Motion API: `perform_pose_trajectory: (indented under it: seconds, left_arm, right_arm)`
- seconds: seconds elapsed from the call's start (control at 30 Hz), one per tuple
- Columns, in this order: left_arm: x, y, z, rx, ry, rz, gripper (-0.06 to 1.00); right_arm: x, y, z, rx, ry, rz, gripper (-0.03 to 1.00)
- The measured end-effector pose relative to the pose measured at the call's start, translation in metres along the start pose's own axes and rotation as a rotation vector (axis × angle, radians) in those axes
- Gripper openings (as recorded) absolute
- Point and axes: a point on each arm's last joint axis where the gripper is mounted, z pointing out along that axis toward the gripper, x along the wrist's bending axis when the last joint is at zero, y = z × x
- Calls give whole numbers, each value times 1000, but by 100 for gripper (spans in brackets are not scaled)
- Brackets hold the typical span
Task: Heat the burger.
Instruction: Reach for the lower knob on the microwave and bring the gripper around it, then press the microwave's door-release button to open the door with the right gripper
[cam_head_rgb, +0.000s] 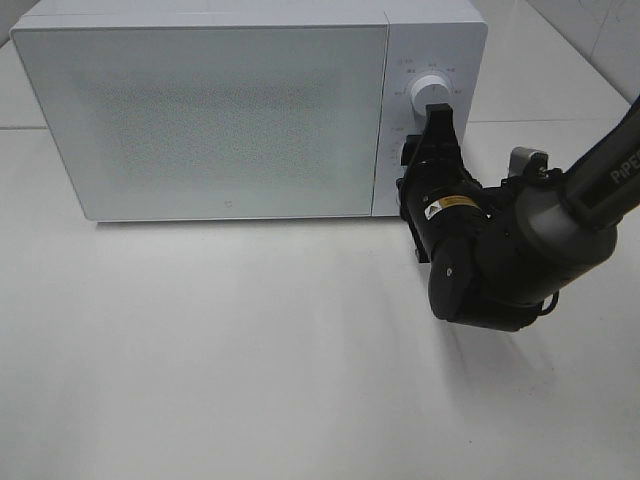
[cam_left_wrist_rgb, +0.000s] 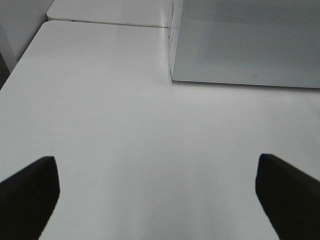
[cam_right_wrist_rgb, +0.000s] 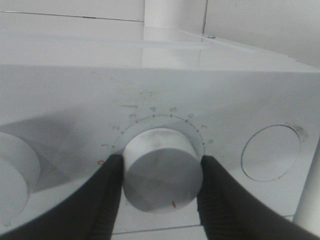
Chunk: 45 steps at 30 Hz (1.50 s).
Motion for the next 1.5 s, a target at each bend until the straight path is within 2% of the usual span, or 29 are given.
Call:
perform_pose_trajectory:
  seconds: [0.17,0.23,0.33,0.37,0.5,0.8,0.97,1.07,1.13,1.2,1.23,1.27,1.3,1.33,1.4,1.43,1.5]
  left_arm:
    - [0,0,0,0,0,0,99]
    - [0,0,0,0,0,0,99]
    - [0,0,0,0,0,0,99]
    - [0,0,0,0,0,0,99]
    - [0,0,0,0,0,0,99]
    - [0,0,0,0,0,0,99]
    - [0,0,0,0,0,0,99]
    - [0,0,0,0,0,0,99]
    - [0,0,0,0,0,0,99]
    - [0,0,0,0,0,0,99]
    - [0,0,0,0,0,0,99]
    - [0,0,0,0,0,0,99]
    - [0,0,0,0,0,0,99]
    - [0,0,0,0,0,0,99]
    - [0,0,0,0,0,0,99]
    - [0,0,0,0,0,0,99]
    - [0,0,0,0,0,0,99]
  right_arm:
    - [3,0,-1,-2,-14,-25,49]
    - [7,-2,-3,9,-11,-47,58]
    - [8,-1,-5,10,-11,-54,62]
    - [10,0,-7,14,-4,-64,67]
    - [9,2,-12,24,-1,-81,74]
    - [13,6,-26,87,-4,-127,75]
    - [13,12,-45,172,-68,-260,76]
    - [13,13,-49,185,-79,-283,76]
    - [17,17,-61,230,-105,-392,76]
    - [20,16,-63,251,-108,-431,76]
    - [24,15,-68,299,-130,-512,76]
    - [24,15,-68,299,-130,-512,76]
    - [29,15,-73,348,-146,-604,76]
    - [29,15,-73,348,-146,-604,76]
    - [36,14,-81,426,-166,-760,76]
    - [36,14,-81,426,-166,-760,76]
    - [40,15,-91,515,-186,-906,76]
